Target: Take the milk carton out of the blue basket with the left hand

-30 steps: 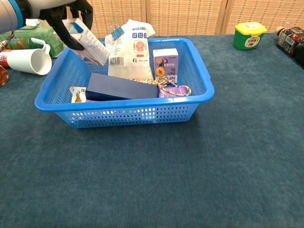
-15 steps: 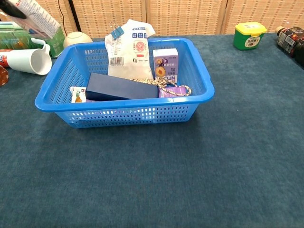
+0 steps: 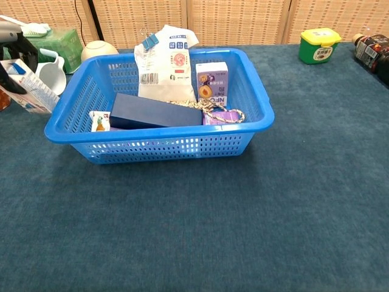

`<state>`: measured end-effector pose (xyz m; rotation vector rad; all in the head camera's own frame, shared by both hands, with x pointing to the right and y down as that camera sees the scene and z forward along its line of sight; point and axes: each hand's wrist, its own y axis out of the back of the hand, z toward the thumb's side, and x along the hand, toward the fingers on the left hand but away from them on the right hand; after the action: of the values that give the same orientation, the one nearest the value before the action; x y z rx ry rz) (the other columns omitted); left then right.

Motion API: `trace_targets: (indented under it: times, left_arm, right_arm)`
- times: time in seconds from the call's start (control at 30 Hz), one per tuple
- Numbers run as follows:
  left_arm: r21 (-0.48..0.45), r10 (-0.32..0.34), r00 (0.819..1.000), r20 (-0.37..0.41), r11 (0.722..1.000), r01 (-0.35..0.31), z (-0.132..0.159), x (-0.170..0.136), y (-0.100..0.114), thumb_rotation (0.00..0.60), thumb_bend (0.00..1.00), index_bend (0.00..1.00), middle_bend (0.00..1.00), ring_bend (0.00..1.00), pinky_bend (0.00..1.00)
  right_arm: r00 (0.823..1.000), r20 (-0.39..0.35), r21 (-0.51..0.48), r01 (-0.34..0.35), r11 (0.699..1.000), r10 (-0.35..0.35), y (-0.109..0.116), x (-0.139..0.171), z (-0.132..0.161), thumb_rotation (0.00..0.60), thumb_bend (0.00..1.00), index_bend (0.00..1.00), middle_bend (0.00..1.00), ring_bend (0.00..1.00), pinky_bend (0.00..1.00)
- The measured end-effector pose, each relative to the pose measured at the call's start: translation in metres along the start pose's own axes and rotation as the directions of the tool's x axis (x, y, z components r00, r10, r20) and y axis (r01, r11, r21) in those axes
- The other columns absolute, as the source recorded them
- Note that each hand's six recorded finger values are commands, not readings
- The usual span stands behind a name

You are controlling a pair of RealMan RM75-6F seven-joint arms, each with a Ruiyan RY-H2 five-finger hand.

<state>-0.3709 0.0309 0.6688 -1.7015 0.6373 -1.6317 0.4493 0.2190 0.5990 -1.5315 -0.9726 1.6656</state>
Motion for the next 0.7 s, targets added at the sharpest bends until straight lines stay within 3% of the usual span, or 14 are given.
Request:
trace_targets:
  times: [0.23,0.37,0.47,0.53,0.63,0.7]
  left_arm:
    - [0.047,-0.024,1.0,-0.01,0.999,0.024,0.004,0.008,-0.012,0.6,0.4,0.66,0.46,0.4,0.53]
    - [0.064,-0.021,1.0,-0.015,0.998,0.022,0.008,0.01,-0.013,0.6,0.4,0.63,0.32,0.32,0.51]
    - [0.076,-0.031,0.999,-0.027,0.997,0.033,0.008,0.011,-0.016,0.6,0.39,0.43,0.08,0.11,0.35]
    - [0.074,-0.048,0.998,-0.036,0.996,0.051,0.009,0.01,-0.018,0.6,0.38,0.33,0.01,0.02,0.26]
    - [0.062,-0.069,0.997,-0.035,0.996,0.071,0.011,0.005,-0.019,0.6,0.36,0.21,0.0,0.0,0.14]
    - [0.06,-0.072,0.997,-0.033,0.995,0.074,0.011,0.002,-0.016,0.6,0.36,0.16,0.0,0.0,0.12]
  right_arm:
    - [1.0,0.002,0.0,-0.003,1.0,0.003,-0.001,-0.001,-0.001,0.6,0.0,0.0,0.0,0.0,0.0]
    - [1.0,0.004,-0.003,-0.006,1.0,0.006,-0.001,-0.001,-0.001,0.6,0.0,0.0,0.0,0.0,0.0]
    - [1.0,0.005,-0.007,-0.003,1.0,0.003,0.0,-0.001,-0.001,0.6,0.0,0.0,0.0,0.0,0.0]
    - [1.0,0.004,-0.008,-0.001,1.0,0.001,0.0,-0.001,-0.002,0.6,0.0,0.0,0.0,0.0,0.0]
    - [1.0,0.004,-0.009,-0.001,1.0,0.001,0.0,-0.001,-0.002,0.6,0.0,0.0,0.0,0.0,0.0]
    - [1.0,0.004,-0.01,-0.001,1.0,0.001,0.001,-0.001,-0.002,0.6,0.0,0.0,0.0,0.0,0.0]
